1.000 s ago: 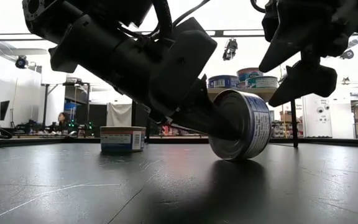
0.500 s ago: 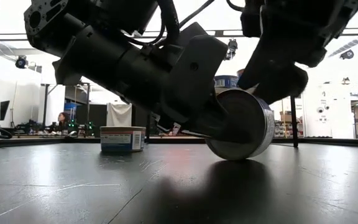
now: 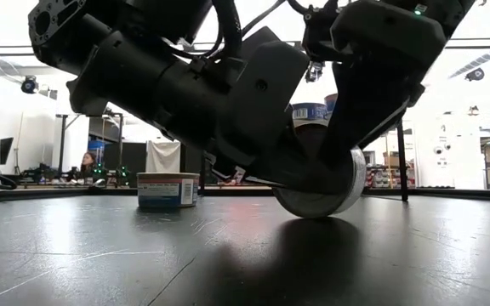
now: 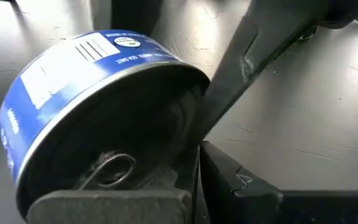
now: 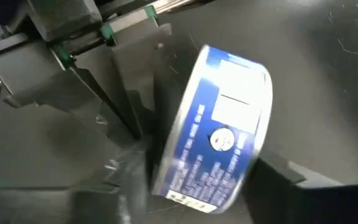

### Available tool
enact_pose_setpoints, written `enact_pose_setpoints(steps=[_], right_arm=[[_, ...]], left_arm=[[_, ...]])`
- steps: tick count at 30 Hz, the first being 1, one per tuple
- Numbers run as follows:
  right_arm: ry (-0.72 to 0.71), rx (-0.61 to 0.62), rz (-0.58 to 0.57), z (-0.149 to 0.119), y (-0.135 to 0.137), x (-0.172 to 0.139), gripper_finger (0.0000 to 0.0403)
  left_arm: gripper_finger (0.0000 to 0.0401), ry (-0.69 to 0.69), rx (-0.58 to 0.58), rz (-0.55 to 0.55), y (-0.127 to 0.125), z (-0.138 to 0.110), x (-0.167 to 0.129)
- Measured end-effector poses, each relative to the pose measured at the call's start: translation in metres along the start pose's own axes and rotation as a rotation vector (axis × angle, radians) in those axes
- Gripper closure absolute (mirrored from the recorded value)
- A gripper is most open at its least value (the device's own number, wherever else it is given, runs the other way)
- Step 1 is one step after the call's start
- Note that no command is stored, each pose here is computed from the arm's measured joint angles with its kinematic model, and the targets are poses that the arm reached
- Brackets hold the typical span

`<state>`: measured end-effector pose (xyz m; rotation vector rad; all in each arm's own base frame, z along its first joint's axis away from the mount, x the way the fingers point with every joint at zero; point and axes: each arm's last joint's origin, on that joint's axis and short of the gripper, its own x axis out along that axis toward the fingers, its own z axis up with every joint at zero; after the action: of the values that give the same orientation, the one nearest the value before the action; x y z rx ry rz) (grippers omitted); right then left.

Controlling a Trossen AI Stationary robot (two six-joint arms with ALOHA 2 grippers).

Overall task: Stack canned seafood by type on shelf
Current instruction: Stack the blue tuna can on top of the blue tuna can on the shelf

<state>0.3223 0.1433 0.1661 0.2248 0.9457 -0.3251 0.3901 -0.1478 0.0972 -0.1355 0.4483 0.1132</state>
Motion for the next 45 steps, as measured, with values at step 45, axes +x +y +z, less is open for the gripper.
enact_pose_setpoints(steps=[45], right_arm=[[-0.6,0.26,0.368,-0.043,-0.072,-0.049,0.0268]], left_arm=[[0.0401,-0.647,0.268,-0.248,0.008,0.056,-0.144]])
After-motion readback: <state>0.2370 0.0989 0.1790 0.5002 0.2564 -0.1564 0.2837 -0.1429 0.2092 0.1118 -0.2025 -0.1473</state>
